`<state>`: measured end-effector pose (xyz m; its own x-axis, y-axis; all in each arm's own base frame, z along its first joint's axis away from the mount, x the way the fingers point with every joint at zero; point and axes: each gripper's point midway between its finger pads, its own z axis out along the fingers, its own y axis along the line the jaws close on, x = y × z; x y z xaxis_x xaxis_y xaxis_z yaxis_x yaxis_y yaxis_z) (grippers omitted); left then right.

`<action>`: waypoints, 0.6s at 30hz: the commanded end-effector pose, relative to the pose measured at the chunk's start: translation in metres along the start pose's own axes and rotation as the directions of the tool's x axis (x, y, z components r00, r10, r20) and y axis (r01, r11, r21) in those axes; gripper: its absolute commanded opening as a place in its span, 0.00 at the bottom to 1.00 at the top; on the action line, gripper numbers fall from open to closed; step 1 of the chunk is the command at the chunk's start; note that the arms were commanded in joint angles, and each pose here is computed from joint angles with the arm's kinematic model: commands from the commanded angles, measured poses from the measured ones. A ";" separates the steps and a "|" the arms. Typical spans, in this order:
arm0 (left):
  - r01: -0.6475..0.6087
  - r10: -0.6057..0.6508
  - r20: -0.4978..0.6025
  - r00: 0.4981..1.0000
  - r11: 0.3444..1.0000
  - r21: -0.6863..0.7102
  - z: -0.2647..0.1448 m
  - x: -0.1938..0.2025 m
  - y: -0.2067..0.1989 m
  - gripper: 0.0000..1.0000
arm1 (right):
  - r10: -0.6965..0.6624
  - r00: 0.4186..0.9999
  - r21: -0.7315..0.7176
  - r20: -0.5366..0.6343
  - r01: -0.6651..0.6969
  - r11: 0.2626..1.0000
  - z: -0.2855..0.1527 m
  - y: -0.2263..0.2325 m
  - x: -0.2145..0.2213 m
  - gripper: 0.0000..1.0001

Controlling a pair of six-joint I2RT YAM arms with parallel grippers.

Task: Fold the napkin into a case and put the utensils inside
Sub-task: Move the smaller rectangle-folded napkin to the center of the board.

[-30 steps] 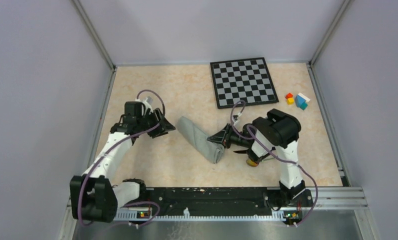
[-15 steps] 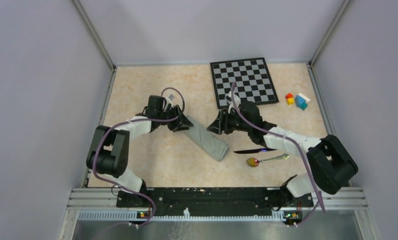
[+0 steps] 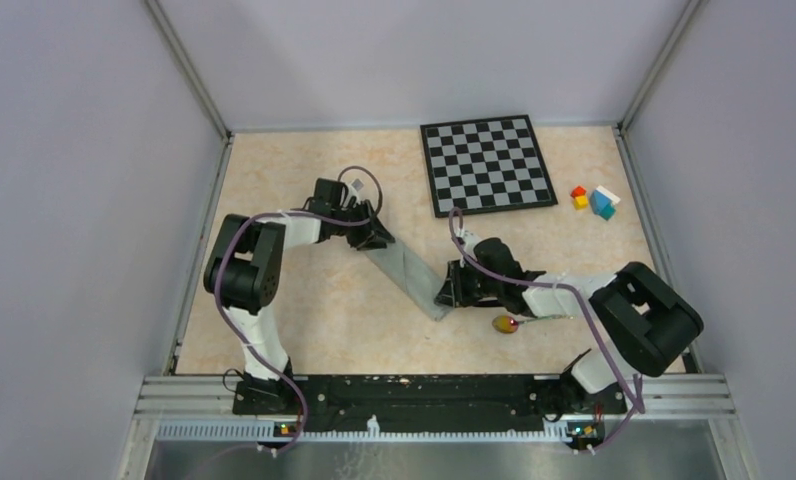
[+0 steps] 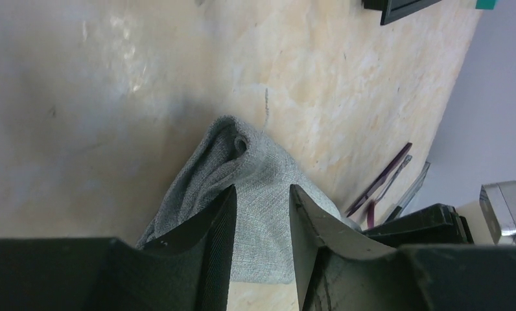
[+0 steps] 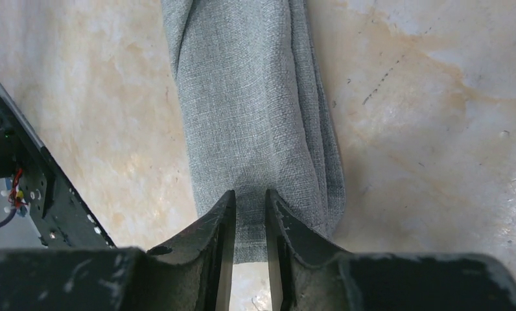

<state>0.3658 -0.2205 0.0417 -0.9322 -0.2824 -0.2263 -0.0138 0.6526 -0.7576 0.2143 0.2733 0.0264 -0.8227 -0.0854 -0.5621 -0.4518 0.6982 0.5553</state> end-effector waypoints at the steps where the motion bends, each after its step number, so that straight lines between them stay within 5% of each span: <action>1: -0.116 0.117 0.009 0.993 0.990 -0.078 0.009 -0.020 0.005 0.42 | 0.014 0.998 -0.038 0.055 -0.012 0.999 -0.007 0.017 -0.014 0.24; 8: -0.248 0.250 0.018 0.968 0.966 -0.072 -0.016 -0.022 -0.042 0.48 | -0.031 0.991 0.012 0.128 0.030 0.999 -0.028 0.025 -0.049 0.43; 18: -0.247 0.250 0.118 0.961 0.968 -0.038 -0.091 0.047 -0.047 0.58 | 0.005 0.992 0.134 0.129 -0.023 0.991 -0.006 0.019 0.000 0.39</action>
<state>0.3151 -0.2080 0.1211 -0.8670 -0.1723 -0.4675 0.2006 0.7382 -0.6441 0.2062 0.2721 0.0452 -0.7833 -0.0604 -0.6187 -0.4449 0.7496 0.4901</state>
